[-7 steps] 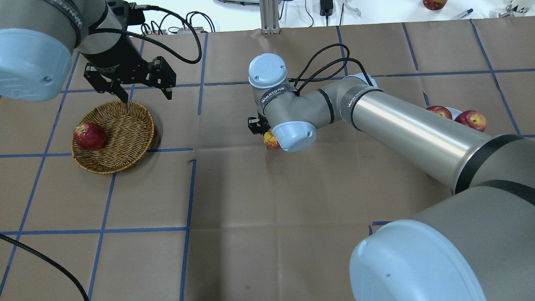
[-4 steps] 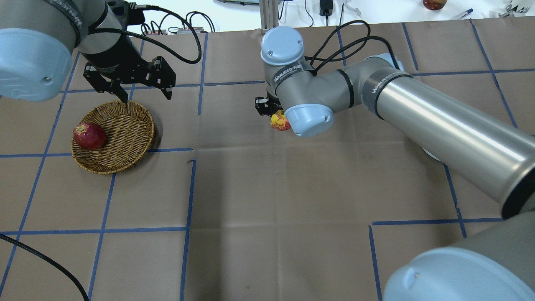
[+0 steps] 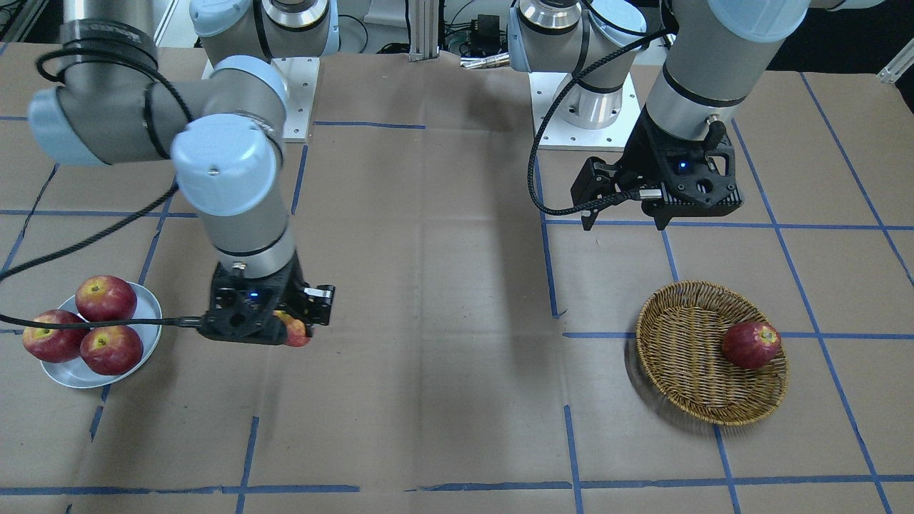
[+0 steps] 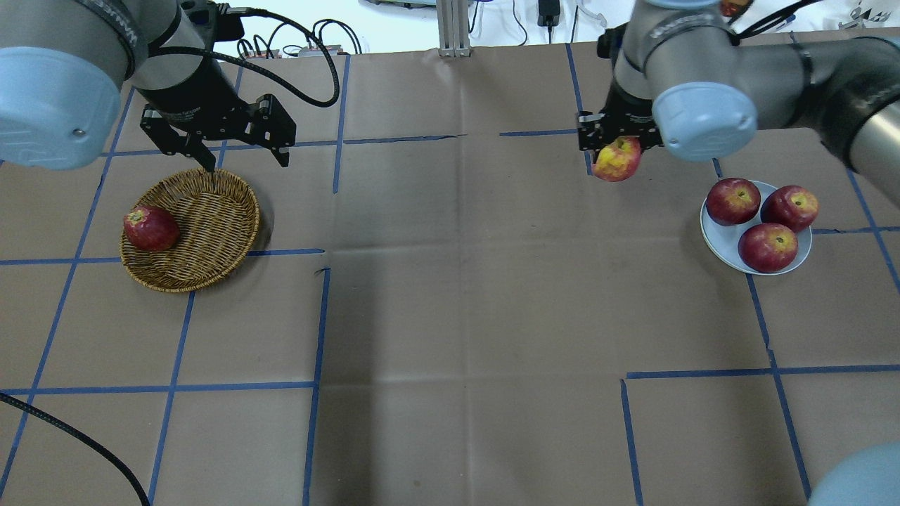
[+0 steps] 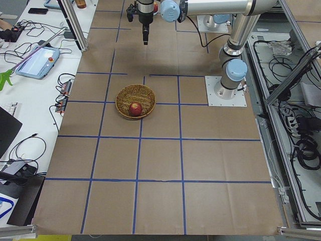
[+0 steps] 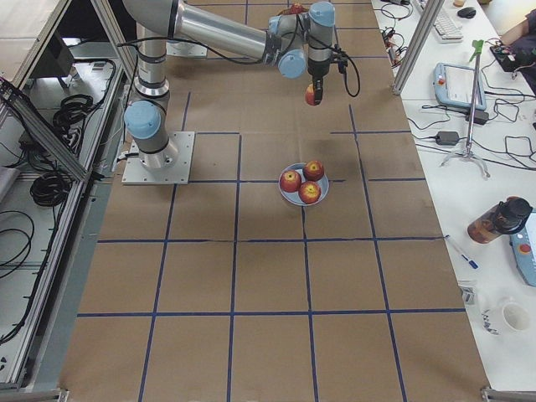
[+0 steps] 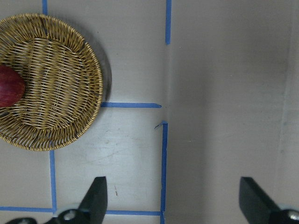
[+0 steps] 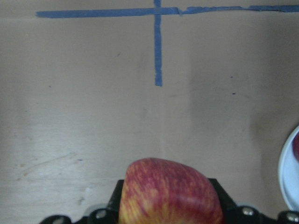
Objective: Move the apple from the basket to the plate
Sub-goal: 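Carry the apple with the right gripper onto the white plate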
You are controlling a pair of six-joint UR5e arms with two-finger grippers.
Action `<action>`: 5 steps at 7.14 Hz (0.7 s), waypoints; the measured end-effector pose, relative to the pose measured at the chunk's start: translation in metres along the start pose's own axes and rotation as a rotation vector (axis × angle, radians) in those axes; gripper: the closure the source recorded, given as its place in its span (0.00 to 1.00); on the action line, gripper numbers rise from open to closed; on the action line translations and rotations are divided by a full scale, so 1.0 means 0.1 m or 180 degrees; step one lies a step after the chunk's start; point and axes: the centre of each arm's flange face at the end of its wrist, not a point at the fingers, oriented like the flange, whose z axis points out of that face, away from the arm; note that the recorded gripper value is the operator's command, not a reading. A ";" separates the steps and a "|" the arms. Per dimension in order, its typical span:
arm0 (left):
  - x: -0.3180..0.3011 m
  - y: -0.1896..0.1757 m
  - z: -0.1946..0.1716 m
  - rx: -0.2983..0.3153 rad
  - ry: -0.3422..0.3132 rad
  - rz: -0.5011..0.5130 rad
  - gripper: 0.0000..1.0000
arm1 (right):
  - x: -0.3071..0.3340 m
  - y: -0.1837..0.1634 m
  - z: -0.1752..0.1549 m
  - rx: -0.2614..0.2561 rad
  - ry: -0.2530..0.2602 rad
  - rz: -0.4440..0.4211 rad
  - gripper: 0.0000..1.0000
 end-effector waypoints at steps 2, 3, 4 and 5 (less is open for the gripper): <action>0.00 0.00 -0.02 0.0015 -0.0001 0.0011 0.01 | 1.04 -0.02 0.09 -0.0072 0.0022 -0.0335 0.47; 0.00 0.00 -0.04 0.0023 -0.0001 0.0013 0.01 | 1.47 0.01 0.15 -0.0104 0.0012 -0.0502 0.47; 0.00 0.00 -0.04 0.0027 0.0000 0.0015 0.01 | 1.84 0.07 0.24 -0.0126 -0.0035 -0.0625 0.47; 0.00 0.00 -0.05 0.0029 0.0001 0.0014 0.01 | 2.13 0.14 0.34 -0.0119 -0.0097 -0.0702 0.47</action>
